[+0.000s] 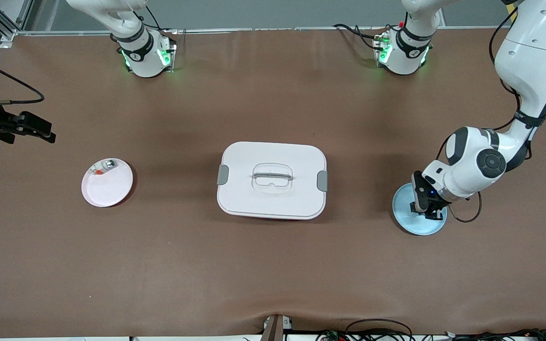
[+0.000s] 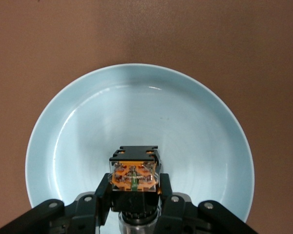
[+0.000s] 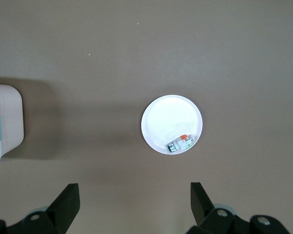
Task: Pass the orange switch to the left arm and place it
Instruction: 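Lower the switch onto the light-blue plate with the left gripper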
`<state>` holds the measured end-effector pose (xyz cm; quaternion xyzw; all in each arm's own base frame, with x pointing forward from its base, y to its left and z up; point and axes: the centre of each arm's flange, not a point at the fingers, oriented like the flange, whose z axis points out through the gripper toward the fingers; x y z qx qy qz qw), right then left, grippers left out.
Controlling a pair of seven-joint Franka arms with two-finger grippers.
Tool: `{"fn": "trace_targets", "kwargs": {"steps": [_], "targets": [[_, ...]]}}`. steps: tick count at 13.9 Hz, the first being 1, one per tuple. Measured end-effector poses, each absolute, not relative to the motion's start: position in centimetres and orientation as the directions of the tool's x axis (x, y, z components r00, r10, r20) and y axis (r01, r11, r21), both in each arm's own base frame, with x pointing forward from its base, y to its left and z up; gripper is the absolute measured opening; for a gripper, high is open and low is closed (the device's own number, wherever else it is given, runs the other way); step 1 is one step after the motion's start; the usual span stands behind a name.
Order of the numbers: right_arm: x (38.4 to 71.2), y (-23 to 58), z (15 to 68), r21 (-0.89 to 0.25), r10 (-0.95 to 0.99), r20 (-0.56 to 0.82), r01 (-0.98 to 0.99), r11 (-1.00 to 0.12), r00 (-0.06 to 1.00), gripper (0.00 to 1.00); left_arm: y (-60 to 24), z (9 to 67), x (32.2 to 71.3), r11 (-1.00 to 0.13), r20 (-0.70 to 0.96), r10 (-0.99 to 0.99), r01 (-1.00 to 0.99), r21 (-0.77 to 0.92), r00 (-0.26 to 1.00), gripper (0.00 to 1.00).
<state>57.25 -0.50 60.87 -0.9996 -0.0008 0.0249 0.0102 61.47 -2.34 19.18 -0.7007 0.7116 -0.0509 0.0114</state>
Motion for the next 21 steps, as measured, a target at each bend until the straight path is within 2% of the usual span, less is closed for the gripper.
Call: {"fn": "trace_targets", "kwargs": {"steps": [7, 9, 13, 21], "targets": [[57.4, -0.2, 60.7, -0.023, 0.009, -0.053, 0.008, -1.0, 0.999, 1.0, -2.9, 19.0, 61.7, 0.055, 0.035, -0.998, -0.994, -0.096, -0.058, 0.42], [57.5, 0.0, 60.5, -0.023, 0.012, -0.056, 0.011, -1.0, 0.998, 1.0, -2.9, 19.0, 61.7, 0.052, 0.036, -0.998, -0.994, -0.097, -0.055, 0.58], [57.8, 0.2, 60.0, -0.024, 0.017, -0.064, 0.015, -1.0, 0.998, 1.0, -2.3, 20.0, 62.6, 0.016, 0.036, -0.999, -0.993, -0.12, -0.02, 0.98], [57.8, -0.8, 61.9, -0.022, -0.005, -0.025, -0.006, -1.0, 1.0, 1.0, -1.1, 27.9, 66.0, -0.293, 0.051, -0.955, -0.955, -0.052, 0.291, 1.0]]}}
